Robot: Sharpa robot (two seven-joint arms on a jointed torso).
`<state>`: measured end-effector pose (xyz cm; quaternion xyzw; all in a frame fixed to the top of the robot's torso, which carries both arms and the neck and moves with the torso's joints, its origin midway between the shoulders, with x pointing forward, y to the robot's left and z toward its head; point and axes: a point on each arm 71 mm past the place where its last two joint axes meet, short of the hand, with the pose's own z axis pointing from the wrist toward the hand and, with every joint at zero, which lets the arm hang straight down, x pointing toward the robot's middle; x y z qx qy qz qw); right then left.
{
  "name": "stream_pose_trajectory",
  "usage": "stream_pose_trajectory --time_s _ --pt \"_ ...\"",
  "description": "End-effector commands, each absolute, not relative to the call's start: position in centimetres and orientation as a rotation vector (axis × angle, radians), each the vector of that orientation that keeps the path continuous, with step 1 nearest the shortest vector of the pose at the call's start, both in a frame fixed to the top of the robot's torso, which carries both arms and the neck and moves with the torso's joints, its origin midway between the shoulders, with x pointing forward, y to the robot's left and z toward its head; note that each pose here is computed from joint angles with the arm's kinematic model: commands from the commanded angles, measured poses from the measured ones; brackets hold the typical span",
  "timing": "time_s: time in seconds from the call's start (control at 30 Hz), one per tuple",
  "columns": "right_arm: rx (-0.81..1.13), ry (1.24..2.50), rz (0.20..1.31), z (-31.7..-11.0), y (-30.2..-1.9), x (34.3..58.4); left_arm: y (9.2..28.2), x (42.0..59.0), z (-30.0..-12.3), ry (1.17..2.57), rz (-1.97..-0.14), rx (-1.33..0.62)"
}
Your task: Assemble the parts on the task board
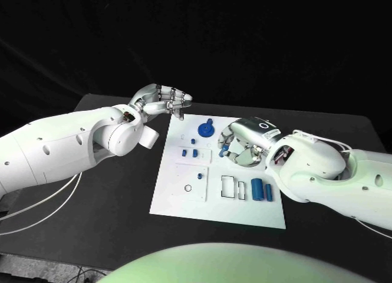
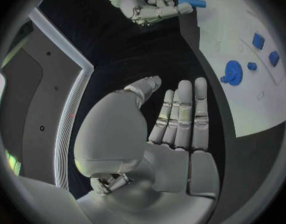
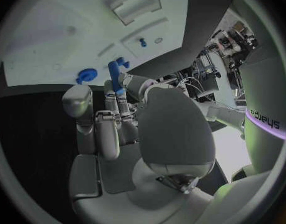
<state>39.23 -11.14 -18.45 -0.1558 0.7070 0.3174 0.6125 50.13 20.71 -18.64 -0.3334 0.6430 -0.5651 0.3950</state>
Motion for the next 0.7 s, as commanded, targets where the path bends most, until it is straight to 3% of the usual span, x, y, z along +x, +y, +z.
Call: stream_pose_trajectory --time_s 0.03,0.33,0.7 --pt "-0.408 1.609 0.789 -18.8 -9.2 38.1 20.3 50.1 -18.5 1.635 -1.459 -0.835" --pt "-0.461 1.624 0.910 -20.5 -5.1 36.0 20.2 50.2 -18.6 1.637 -1.460 -0.835" --pt "-0.443 1.700 0.897 -23.2 -4.6 36.4 20.0 50.2 -18.6 1.640 -1.461 -0.835"
